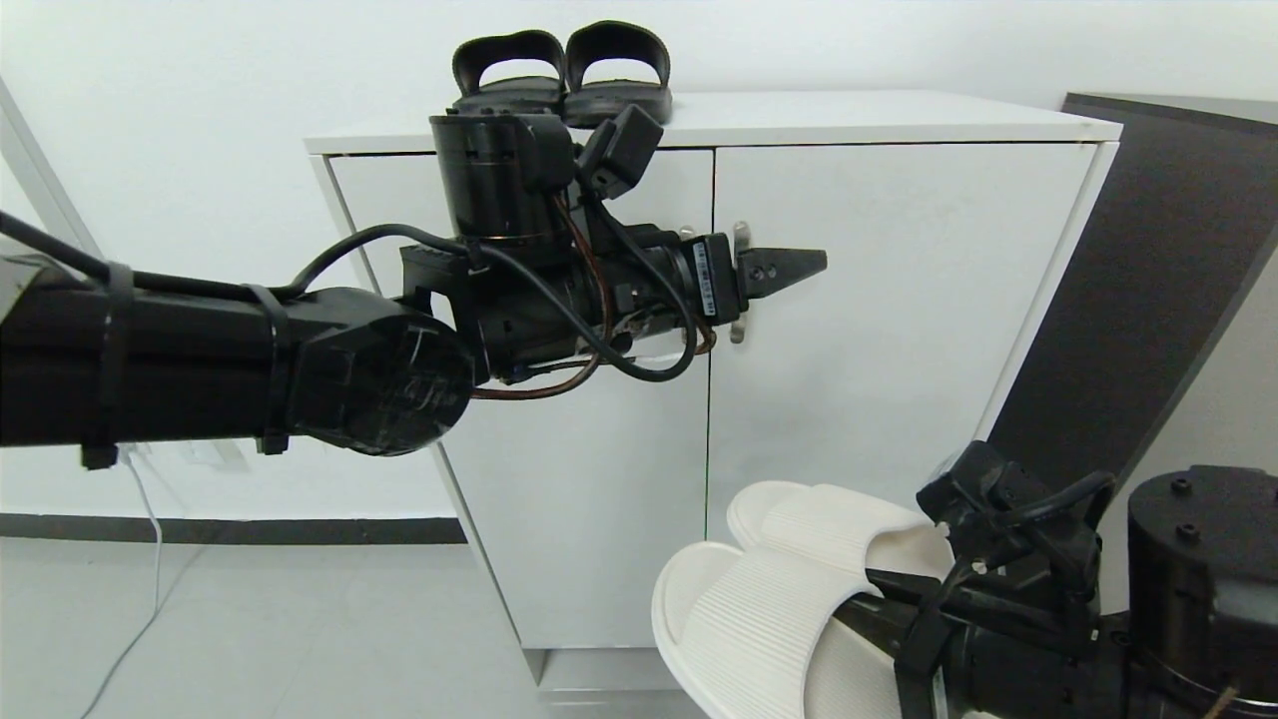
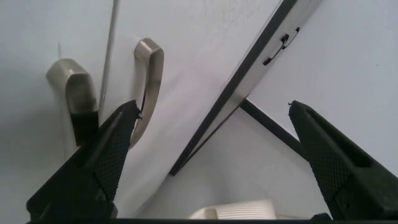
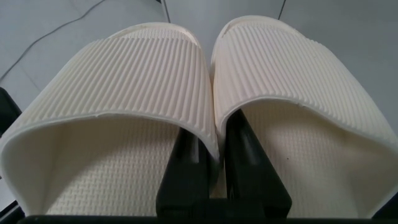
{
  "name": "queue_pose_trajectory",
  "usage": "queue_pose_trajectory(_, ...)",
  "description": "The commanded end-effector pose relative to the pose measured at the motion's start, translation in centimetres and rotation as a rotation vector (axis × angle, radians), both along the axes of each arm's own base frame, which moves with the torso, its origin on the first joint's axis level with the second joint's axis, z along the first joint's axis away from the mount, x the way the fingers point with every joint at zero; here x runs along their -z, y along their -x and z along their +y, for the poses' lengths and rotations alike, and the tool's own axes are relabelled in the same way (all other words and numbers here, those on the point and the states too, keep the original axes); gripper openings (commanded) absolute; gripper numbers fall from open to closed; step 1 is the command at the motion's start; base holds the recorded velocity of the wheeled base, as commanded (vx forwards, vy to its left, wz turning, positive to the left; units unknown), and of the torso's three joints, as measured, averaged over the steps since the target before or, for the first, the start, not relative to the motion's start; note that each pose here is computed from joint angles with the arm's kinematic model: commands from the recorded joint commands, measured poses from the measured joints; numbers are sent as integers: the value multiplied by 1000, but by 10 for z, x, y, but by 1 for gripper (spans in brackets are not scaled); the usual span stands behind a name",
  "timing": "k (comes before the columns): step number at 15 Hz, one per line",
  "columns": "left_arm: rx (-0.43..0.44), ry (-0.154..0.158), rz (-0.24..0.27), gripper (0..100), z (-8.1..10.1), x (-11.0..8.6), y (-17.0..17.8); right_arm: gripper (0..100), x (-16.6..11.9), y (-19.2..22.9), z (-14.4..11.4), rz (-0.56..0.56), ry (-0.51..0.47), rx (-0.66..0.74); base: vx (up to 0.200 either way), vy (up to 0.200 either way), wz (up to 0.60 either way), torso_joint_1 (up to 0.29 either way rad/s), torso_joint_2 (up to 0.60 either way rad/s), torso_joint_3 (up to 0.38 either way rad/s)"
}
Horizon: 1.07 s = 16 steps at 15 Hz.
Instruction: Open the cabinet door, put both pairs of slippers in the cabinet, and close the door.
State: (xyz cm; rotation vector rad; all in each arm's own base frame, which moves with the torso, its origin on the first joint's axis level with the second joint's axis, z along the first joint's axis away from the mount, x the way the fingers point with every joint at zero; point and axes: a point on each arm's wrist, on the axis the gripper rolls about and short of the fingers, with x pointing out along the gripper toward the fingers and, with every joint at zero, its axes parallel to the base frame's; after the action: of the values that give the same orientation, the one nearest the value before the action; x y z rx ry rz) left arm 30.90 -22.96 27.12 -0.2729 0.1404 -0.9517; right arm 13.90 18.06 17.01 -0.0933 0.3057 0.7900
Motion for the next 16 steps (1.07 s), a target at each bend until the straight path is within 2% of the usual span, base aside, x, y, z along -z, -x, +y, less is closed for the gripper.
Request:
queue_pose_trajectory(1,2,-1,3,100,-5,3,-4,0,-1,2,1,-3,-2,-7,0,0,0,0,0,0)
queue_pose_trajectory(5,3,-2,10,100,-8,6,-7,0,0,2,1,0,-1,-8,0,0,0,0,0,0)
queue_pose_trajectory(6,2,-2,11,0,-7,6,-8,0,0,2,1,-1,0,-9,0,0,0,0,0,0)
queue_pose_trajectory(11,5,7,15,0,-3,1,0,0,1,2,1,1,4,-6,0,0,0,0,0,0)
queue_pose_trajectory(14,27,2,33,0,4,1,23,0,2,3,0,6,6,-13,0,0,0,0,0,0)
queue_pose_trajectory(16,55,-3,35,0,8,0,45,0,4,7,-3,25,-2,-71,0,0,0,0,0,0)
